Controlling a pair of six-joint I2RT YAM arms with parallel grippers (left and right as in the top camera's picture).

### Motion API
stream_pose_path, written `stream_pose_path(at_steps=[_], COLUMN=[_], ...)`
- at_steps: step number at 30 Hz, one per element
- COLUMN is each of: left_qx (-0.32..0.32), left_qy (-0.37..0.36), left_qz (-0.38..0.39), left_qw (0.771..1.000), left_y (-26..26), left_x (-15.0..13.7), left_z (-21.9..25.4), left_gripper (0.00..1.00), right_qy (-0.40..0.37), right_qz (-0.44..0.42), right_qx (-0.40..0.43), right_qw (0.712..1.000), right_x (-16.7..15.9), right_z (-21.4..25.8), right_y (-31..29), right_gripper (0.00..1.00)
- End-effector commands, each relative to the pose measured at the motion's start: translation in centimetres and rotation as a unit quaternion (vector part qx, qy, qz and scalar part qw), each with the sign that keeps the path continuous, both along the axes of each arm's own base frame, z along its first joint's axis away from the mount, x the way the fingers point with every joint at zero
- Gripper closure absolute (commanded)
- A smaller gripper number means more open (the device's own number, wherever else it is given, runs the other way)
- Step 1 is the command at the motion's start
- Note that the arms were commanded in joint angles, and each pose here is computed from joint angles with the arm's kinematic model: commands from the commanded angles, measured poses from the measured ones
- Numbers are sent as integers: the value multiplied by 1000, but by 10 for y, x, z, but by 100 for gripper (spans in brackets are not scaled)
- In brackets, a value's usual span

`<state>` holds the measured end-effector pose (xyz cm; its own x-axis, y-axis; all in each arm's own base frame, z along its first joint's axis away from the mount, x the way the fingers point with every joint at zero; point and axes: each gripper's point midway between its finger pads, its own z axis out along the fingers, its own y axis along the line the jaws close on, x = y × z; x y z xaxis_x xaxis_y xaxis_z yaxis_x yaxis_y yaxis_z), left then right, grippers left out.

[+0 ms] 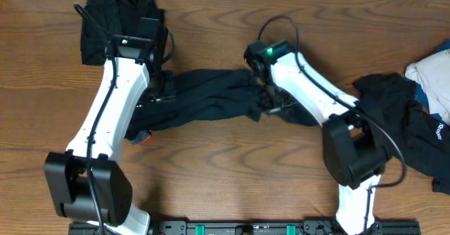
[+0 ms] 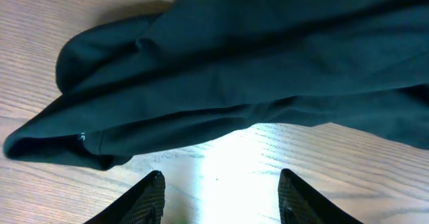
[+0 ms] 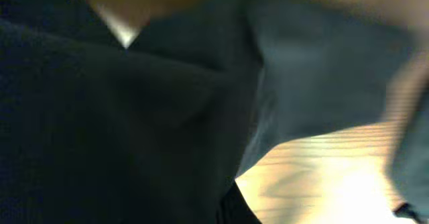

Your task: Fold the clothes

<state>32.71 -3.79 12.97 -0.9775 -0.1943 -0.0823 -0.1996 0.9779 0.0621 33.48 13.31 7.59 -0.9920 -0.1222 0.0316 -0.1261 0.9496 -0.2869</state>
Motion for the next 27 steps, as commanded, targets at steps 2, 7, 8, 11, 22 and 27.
stream_pose_path(at_steps=[2, 7, 8, 11, 22, 27], left_qx=[4, 6, 6, 6, 5, -54], left_qy=[22, 32, 32, 31, 32, 46], left_qz=[0, 0, 0, 0, 0, -27], left_qw=[1000, 999, 999, 999, 999, 997], left_y=[2, 2, 2, 2, 2, -19], left_x=[-2, -3, -3, -2, -3, -8], left_z=[-13, -18, -18, -19, -19, -20], left_gripper=[45, 45, 45, 45, 45, 45], right_qy=[-125, -140, -140, -154, -94, -100], right_qz=[-41, -82, -93, -128, -90, -65], right_qx=[-32, -62, -67, -65, 15, 56], right_qw=[991, 985, 983, 978, 991, 991], right_x=[33, 39, 40, 50, 41, 48], right_z=[61, 75, 75, 76, 63, 61], right_y=[-30, -72, -80, -101, -83, -61], right_gripper=[99, 99, 99, 99, 19, 5])
